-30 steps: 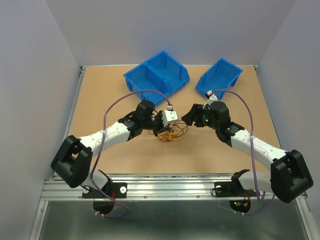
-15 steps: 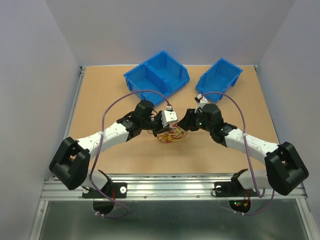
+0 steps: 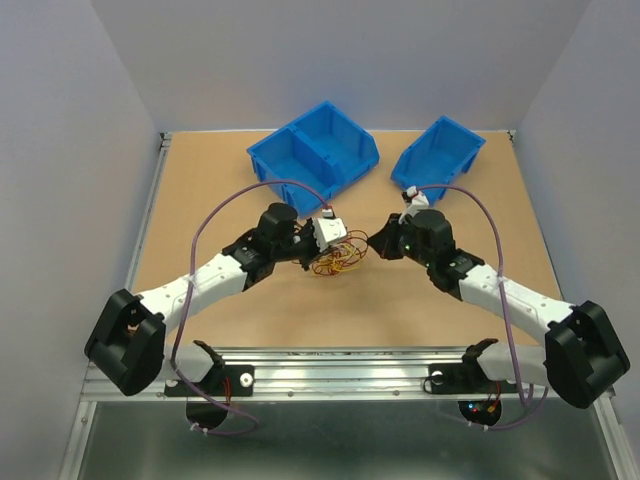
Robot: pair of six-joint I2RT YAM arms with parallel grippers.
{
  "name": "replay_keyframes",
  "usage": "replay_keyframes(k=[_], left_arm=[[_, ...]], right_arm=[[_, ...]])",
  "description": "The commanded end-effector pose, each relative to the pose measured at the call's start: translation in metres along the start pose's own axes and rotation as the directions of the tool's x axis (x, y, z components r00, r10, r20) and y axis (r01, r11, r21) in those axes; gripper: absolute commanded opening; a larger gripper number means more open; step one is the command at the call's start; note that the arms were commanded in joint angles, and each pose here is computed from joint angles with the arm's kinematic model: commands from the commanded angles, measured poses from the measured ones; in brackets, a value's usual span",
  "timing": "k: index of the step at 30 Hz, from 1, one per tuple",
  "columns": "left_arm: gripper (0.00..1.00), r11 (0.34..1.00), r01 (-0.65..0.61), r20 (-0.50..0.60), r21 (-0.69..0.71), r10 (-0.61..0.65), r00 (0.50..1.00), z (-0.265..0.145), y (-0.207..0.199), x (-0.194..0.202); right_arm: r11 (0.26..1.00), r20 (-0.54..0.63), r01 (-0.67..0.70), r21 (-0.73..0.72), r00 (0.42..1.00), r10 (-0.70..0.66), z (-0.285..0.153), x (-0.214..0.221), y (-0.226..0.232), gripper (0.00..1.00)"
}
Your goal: Untangle the cables
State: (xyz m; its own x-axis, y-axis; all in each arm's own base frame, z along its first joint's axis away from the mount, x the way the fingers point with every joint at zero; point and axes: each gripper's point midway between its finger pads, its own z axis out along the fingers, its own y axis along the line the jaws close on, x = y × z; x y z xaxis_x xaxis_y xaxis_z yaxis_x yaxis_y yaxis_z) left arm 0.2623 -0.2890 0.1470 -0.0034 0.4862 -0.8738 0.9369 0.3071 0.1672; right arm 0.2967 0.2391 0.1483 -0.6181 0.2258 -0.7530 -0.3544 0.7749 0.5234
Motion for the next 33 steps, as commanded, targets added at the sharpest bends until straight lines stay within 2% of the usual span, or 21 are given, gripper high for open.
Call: replay_keyframes(k=[1, 2, 3, 5, 9, 17, 21, 22, 25, 26, 29, 32, 33], left_arm=[[0.00, 0.995, -0.017, 0.144, -0.098, 0.031, 0.989, -0.020, 0.017, -0.037], [0.00, 0.996, -0.028, 0.146, -0.081, 0.040, 0.988, -0.021, 0.013, -0.036], [0.00, 0.999, -0.035, 0.154, -0.040, 0.041, 0.987, -0.021, 0.006, -0.037], [0.00, 0.999, -0.044, 0.148, 0.000, 0.043, 0.988, -0.019, 0.000, -0.036], [0.00, 0.996, -0.050, 0.127, 0.079, 0.040, 0.991, -0.015, -0.011, -0.032], [0.00, 0.994, -0.055, 0.146, 0.091, 0.041, 0.988, -0.020, -0.014, -0.038], [0.00, 0.997, -0.047, 0.144, 0.061, 0.038, 0.989, -0.020, -0.009, -0.039], [0.00, 0.998, -0.045, 0.143, 0.050, 0.037, 0.989, -0.020, -0.007, -0.038], [0.00, 0.999, -0.042, 0.151, 0.026, 0.038, 0.988, -0.022, -0.003, -0.040], [0.00, 0.999, -0.036, 0.151, 0.013, 0.034, 0.988, -0.023, -0.001, -0.040], [0.00, 0.999, -0.028, 0.165, -0.039, 0.034, 0.986, -0.026, 0.008, -0.043], [0.00, 0.997, -0.012, 0.166, -0.079, 0.025, 0.986, -0.027, 0.017, -0.043], [0.00, 0.995, -0.009, 0.163, -0.102, 0.026, 0.986, -0.028, 0.021, -0.043]], right_arm=[[0.997, 0.080, -0.019, 0.072, 0.997, 0.014, -0.010, -0.011, -0.011, 0.01], [0.999, 0.066, -0.001, 0.032, 0.998, -0.001, -0.012, -0.009, -0.003, 0.36], [1.000, 0.065, 0.014, -0.021, 0.998, -0.013, -0.013, -0.010, 0.006, 0.54], [0.998, 0.063, 0.035, -0.053, 0.997, -0.031, -0.013, -0.008, 0.011, 0.81], [0.992, 0.063, 0.063, -0.112, 0.996, -0.056, -0.011, -0.006, 0.019, 0.88], [0.965, -0.029, 0.073, -0.254, 0.996, -0.083, 0.000, 0.016, 0.037, 0.86], [0.946, -0.066, 0.063, -0.317, 0.994, -0.088, 0.003, 0.028, 0.049, 0.79], [0.944, -0.077, 0.059, -0.324, 0.993, -0.088, 0.005, 0.031, 0.050, 0.70], [0.937, -0.094, 0.050, -0.347, 0.992, -0.087, 0.006, 0.035, 0.054, 0.55], [0.934, -0.105, 0.040, -0.354, 0.991, -0.082, 0.006, 0.037, 0.055, 0.45], [0.923, -0.113, 0.031, -0.384, 0.990, -0.080, 0.005, 0.038, 0.060, 0.38], [0.920, -0.111, 0.023, -0.392, 0.991, -0.072, 0.003, 0.037, 0.063, 0.10], [0.922, -0.106, 0.023, -0.386, 0.992, -0.069, 0.002, 0.036, 0.063, 0.05]])
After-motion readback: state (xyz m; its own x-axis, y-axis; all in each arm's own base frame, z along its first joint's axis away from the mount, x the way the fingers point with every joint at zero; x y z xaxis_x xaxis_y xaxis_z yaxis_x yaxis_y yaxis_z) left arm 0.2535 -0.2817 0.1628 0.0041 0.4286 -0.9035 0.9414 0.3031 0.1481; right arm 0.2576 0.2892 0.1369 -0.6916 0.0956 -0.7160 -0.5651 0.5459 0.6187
